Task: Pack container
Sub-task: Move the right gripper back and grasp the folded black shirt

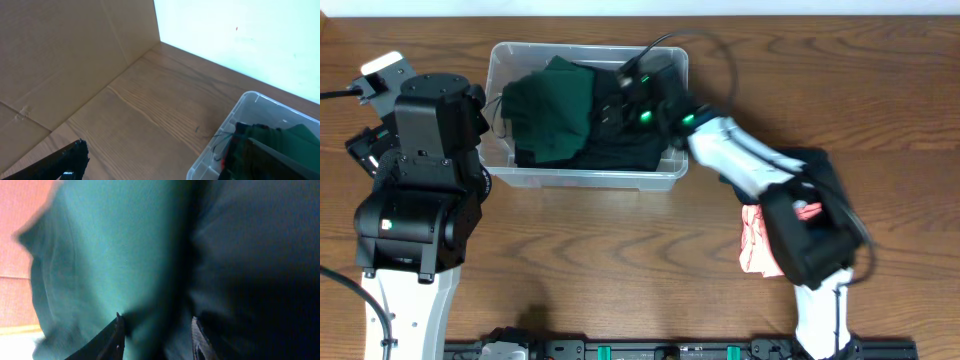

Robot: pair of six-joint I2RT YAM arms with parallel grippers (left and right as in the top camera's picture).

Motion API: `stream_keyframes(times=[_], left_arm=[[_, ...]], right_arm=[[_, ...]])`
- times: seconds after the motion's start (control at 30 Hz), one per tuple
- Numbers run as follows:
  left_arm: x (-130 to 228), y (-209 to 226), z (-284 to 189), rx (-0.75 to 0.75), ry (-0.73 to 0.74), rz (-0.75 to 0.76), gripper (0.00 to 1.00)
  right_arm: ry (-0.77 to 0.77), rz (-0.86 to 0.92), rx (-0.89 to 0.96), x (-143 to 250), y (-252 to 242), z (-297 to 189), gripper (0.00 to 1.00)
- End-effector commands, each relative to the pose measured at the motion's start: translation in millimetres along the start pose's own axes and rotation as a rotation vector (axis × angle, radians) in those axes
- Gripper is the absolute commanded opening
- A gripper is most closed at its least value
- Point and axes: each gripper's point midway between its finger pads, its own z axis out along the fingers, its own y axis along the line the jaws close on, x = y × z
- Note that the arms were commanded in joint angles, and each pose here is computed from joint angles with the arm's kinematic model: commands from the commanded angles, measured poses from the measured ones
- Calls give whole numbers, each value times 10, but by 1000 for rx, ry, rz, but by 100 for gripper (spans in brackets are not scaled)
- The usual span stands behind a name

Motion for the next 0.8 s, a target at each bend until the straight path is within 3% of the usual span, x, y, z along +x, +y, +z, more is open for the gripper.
stream_keyframes(times=[0.0,0.13,0.23,0.37,0.57,0.77], left_arm=[[-42,53,-11,-23,-14,-3,98],[-42,53,-11,-23,-14,-3,98],[-41,52,-11,-23,-14,-2,98],[-41,52,-11,-23,-14,-2,98],[-42,53,-11,-23,-14,-3,98],[-42,53,-11,-23,-14,-3,98]], right_arm=[[-137,-217,-2,-488,328,-711,47],[-220,-269,35,-711,526,-1447,52],[-274,-249,147,-801,393,-1976,57],[-278,-86,371,-701,-189,-2642,68],[-134,252,712,-97,-1373,-3325,77],[3,336,747,429,-2227,-3580,88]])
